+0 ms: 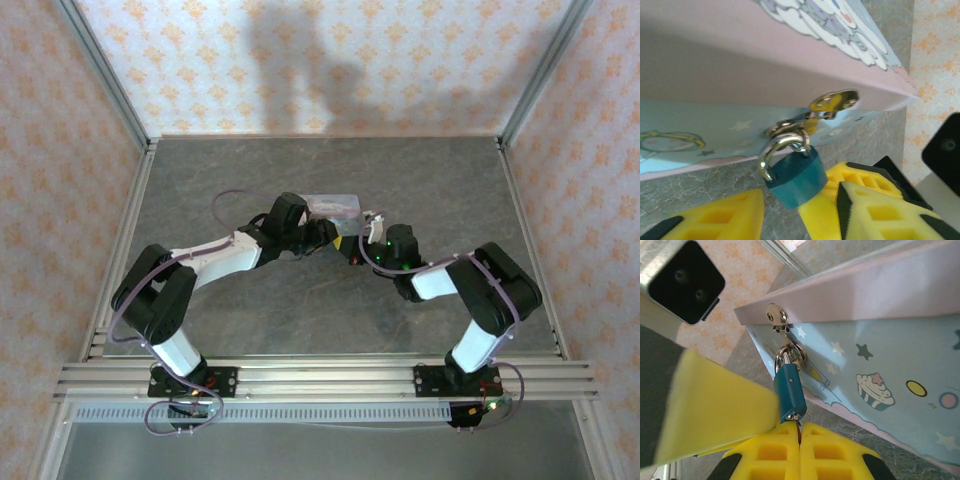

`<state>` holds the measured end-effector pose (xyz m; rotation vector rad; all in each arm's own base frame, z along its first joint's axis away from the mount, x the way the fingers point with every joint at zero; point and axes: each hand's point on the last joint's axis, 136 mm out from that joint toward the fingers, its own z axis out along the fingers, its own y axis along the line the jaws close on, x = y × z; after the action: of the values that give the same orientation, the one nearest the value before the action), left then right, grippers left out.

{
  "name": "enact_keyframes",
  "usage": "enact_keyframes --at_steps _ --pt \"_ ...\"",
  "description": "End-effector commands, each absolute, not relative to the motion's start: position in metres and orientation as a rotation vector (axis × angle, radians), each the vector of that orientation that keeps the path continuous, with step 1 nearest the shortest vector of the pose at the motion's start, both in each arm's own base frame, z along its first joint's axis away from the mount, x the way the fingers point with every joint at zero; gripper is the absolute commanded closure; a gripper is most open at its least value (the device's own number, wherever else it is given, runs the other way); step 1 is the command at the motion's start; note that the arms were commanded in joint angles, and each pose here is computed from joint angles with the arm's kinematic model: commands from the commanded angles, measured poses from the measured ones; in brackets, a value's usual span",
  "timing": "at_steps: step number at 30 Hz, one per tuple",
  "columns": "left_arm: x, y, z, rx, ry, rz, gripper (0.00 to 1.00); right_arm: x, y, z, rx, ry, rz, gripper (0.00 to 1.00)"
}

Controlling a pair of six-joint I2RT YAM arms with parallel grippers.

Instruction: Unlock the padlock with the key

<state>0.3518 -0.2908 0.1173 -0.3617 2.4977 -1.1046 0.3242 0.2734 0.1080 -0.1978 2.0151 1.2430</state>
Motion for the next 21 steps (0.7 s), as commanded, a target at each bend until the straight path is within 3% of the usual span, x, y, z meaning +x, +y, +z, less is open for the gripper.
enact_keyframes --at_steps 1,9,15,21 --pt "0.341 -0.294 0.143 -0.273 2.458 -1.163 0.49 0.331 0.285 0.124 -0.215 1.95 1.289 1.0" --pt "0.339 -0.255 0.144 -0.388 2.383 -1.128 0.31 0.332 0.293 0.109 -0.163 2.005 1.311 1.0" --pt "0.338 -0.21 0.139 -0.595 2.189 -1.132 0.3 0.33 0.302 0.112 -0.091 2.03 1.355 1.0" --pt "0.336 -0.202 0.136 -0.653 2.077 -1.201 0.32 0.326 0.314 0.107 -0.062 2.068 1.358 1.0"
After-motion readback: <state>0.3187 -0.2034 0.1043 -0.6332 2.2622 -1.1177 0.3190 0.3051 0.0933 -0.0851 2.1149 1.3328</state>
